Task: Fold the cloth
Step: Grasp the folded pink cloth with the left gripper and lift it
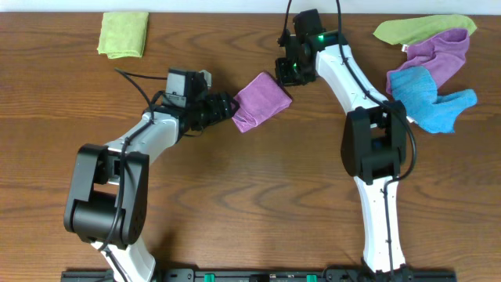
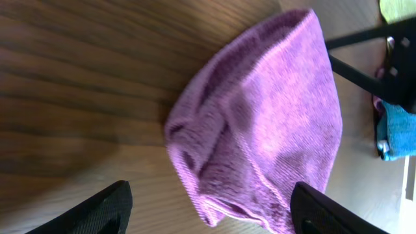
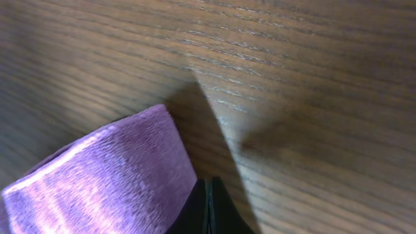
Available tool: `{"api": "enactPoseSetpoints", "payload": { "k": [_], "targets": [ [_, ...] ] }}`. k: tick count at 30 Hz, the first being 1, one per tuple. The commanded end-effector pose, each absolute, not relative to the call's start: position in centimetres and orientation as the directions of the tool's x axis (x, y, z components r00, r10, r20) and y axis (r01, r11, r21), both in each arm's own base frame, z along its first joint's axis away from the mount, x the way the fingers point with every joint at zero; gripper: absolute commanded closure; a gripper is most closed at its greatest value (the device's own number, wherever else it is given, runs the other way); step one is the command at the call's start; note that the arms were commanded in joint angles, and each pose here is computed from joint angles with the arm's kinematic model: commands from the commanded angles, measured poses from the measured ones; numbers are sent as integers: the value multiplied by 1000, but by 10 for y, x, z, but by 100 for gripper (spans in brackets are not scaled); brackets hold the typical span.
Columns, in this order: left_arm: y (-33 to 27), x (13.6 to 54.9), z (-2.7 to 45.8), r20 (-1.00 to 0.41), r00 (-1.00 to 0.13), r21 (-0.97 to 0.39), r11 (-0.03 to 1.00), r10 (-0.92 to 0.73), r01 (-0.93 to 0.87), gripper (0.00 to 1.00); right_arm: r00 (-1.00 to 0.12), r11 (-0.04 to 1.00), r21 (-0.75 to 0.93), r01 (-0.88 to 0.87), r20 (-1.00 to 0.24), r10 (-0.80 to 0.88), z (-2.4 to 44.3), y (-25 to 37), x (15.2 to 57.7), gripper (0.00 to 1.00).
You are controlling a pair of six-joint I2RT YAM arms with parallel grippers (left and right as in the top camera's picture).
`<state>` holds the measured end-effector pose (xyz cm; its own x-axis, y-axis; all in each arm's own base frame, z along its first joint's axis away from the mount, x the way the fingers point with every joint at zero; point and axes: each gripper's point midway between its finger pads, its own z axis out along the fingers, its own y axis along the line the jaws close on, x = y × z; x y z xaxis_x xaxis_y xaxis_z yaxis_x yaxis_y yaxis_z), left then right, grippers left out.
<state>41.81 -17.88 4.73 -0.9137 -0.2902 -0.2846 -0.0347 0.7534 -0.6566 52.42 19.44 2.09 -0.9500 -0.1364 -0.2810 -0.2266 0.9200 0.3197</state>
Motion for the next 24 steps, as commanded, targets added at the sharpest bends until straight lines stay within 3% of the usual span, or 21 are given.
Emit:
{"api": "enactPoseSetpoints", "payload": {
  "k": [1, 12, 24],
  "targets": [
    [-187, 414, 40, -280, -920, -644, 765, -275, -32, 20, -961, 919, 335, -207, -248, -126, 7, 199, 520, 99],
    [-187, 412, 25, -272, -921, -609, 791, -278, -59, 18, -964, 906, 356, -230, -208, -163, -2, 219, 505, 98],
    [-199, 408, 14, -186, -935, -670, 735, -301, -104, 18, -966, 891, 383, -244, -181, -186, -2, 232, 493, 99]
  ]
}}
